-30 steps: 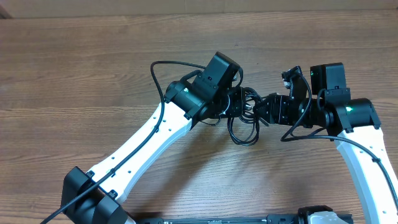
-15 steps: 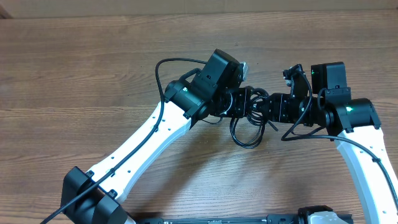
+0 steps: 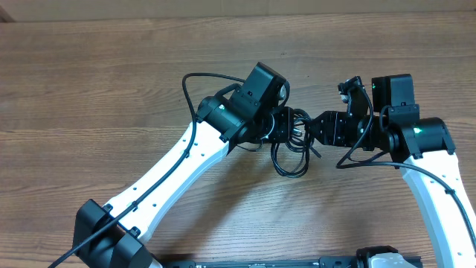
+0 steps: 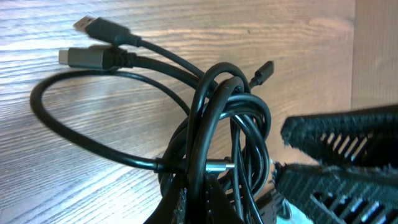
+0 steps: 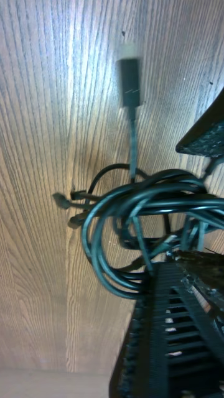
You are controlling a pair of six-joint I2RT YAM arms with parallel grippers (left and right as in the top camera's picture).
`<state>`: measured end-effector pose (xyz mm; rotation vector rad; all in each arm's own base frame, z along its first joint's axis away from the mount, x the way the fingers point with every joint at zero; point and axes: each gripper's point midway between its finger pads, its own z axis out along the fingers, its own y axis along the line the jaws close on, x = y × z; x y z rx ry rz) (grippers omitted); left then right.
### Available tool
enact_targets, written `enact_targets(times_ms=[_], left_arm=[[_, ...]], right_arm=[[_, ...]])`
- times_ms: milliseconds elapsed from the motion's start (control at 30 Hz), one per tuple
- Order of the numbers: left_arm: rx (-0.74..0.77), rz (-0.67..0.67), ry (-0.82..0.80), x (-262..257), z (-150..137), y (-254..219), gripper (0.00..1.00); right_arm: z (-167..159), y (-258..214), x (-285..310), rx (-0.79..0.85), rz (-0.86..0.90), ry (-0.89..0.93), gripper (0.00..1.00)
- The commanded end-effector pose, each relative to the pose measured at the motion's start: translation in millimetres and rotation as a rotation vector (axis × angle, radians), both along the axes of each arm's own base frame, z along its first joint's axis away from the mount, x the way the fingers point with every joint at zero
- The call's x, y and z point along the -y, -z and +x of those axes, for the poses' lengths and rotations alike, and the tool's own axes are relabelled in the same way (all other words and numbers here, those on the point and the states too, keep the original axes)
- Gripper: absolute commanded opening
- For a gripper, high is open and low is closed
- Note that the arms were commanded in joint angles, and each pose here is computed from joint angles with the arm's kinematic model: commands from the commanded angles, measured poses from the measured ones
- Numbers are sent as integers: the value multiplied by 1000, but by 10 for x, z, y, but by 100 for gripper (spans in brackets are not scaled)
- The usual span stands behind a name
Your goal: Untangle cables
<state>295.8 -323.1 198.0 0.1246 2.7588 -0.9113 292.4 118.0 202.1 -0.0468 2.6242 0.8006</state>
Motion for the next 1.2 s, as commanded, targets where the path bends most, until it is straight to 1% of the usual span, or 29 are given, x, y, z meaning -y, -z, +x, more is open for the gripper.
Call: enact_targets(times_ms=[0,100,167,267,333,367,500,533,833,1000,1167], left_arm=[[-21,4,-91,-37,56,-7,4],[-30,-2,-104,-34,59,-10,4],[-40,-5,-118,-35,59,-9,4],[-51,-11,-132,-29,58,-12,4],[-48,-14,-132,-23,64,-18,4],[-47,-15,-132,-22,65,-20,4],[-57,-33,-125,10,51,-39,4],[-57,-36,-123,16,49,-43,4],[-67,-56,-106,53,24,-65,4],[-78,-97,-76,125,-9,-118,4],[-82,-102,-71,133,-18,-123,4]], right_arm=[[-11,6,26,-9,-8,40,48],[-15,14,35,-13,-13,43,48],[-15,14,35,-13,-13,43,45],[-16,14,35,-13,-13,43,34],[-18,15,35,-12,-14,39,33],[-20,16,31,-10,-16,36,34],[-41,12,-42,8,-26,-9,43],[-41,9,-60,12,-27,-15,43],[-27,-2,-169,47,-52,-48,45],[-17,11,-148,47,-63,-38,44],[-13,40,-149,47,-63,-38,44]])
